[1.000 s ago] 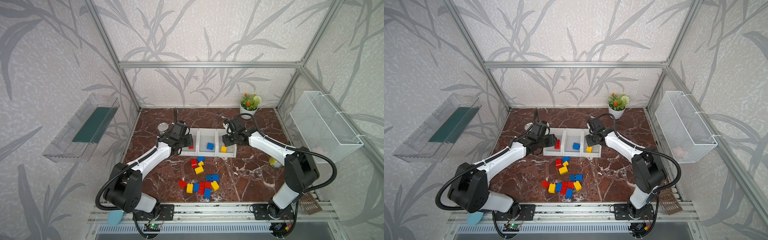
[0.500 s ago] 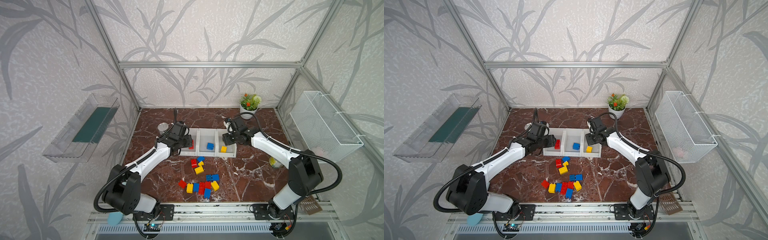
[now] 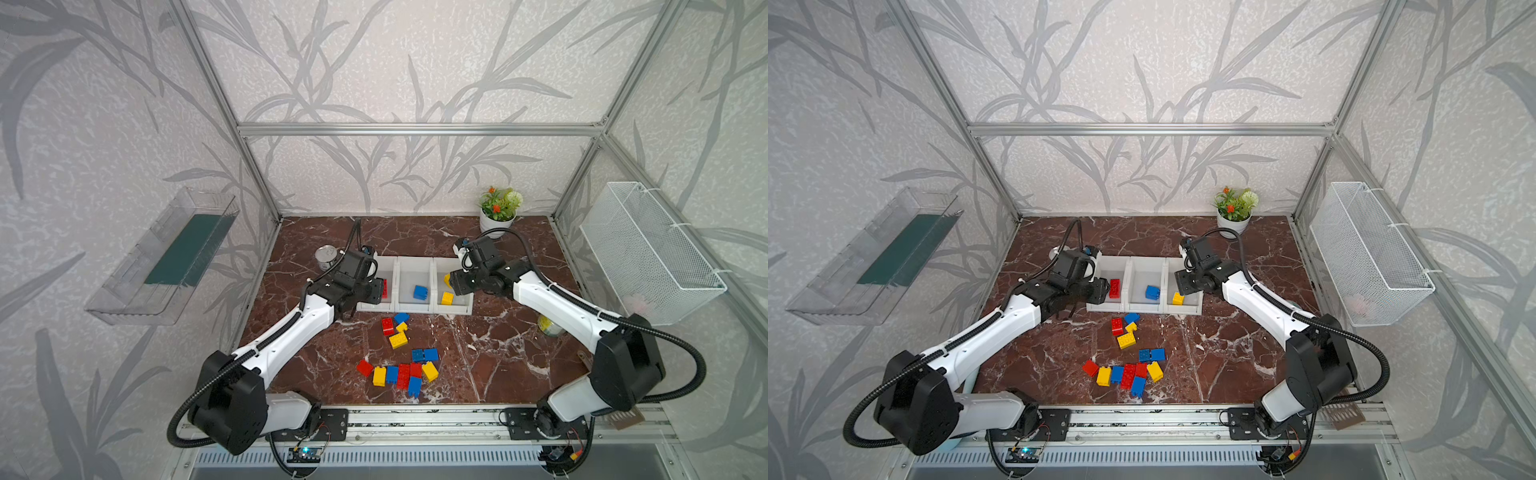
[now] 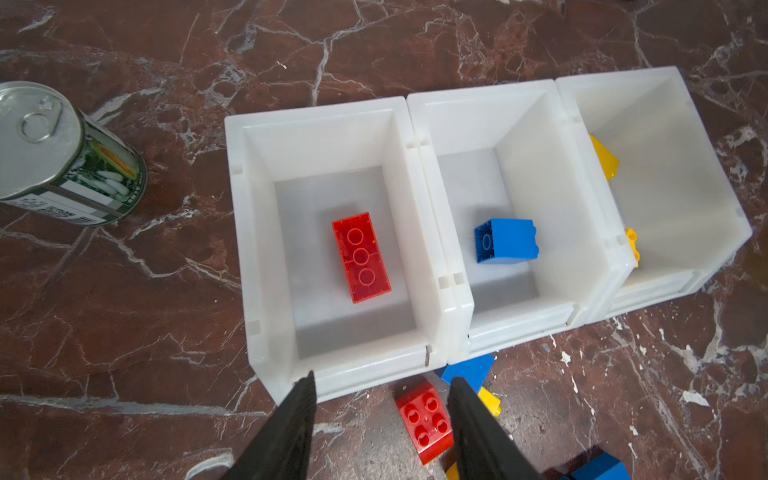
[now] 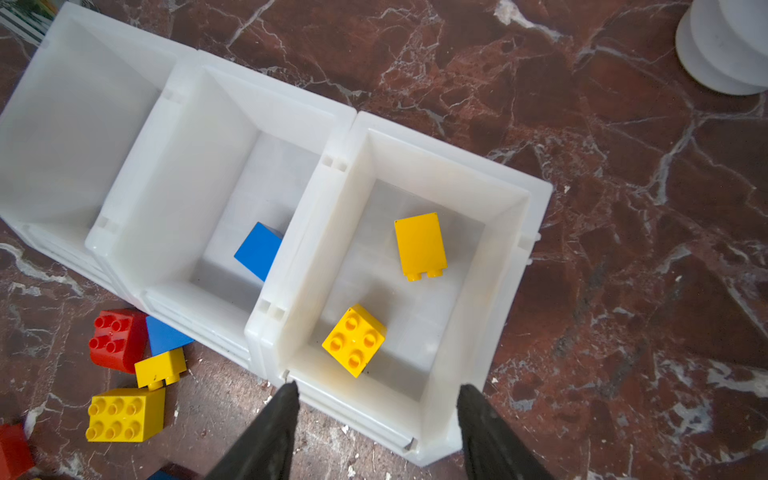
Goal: Sort the legos into containers by color
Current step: 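Lower the left gripper onto the pile while the right gripper withdraws from the bin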
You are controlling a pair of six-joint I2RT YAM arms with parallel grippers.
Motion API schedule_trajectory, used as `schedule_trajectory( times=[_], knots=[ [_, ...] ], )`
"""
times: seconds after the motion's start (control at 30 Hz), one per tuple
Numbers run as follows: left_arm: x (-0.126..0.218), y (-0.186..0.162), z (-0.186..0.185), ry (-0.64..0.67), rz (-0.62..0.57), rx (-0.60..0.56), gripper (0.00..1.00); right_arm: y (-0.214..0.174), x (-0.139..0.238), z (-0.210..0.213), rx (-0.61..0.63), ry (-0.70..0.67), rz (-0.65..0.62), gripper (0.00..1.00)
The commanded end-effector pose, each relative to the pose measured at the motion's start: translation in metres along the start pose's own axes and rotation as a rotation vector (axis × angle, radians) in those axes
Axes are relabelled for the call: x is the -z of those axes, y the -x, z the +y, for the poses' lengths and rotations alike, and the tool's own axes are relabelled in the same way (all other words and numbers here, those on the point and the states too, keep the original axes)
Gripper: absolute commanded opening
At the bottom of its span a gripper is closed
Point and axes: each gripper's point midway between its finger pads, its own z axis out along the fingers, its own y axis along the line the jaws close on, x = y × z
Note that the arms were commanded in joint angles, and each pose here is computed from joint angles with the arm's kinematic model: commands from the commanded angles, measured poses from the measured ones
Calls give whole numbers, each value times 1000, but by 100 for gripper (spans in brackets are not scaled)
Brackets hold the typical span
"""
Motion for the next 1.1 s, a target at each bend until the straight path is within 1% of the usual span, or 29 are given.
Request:
schedule_trajectory(
  times=[0.0, 0.1, 0.13, 0.27, 0.4, 0.5, 0.67, 0.87, 1.07],
  knots=[
    [4, -21, -5, 17, 60, -90, 54, -10, 11, 1, -13, 20, 14, 62],
    [9, -34, -10, 61, 100, -147, 56, -16, 14, 3, -14, 32, 17, 62],
    [11, -38, -12, 68, 112, -149, 56, -19, 14, 4, -12, 34, 21, 62],
    [17, -63, -21, 62, 192, -74, 57, -29, 17, 7, 40, 9, 45, 62],
    [26, -99, -25, 70, 312, 3, 57, -36, 18, 14, 68, 34, 47, 62],
    [33, -124, -28, 79, 382, 25, 57, -37, 18, 21, 75, 69, 32, 62],
    [43, -156, -33, 66, 440, 64, 57, -49, 13, 29, 89, 108, 38, 62],
    [53, -185, -38, 82, 541, 50, 58, -60, 10, 32, 92, 132, 37, 62],
    [46, -196, -54, 10, 574, 95, 59, -66, 7, 31, 82, 138, 35, 62]
  ],
)
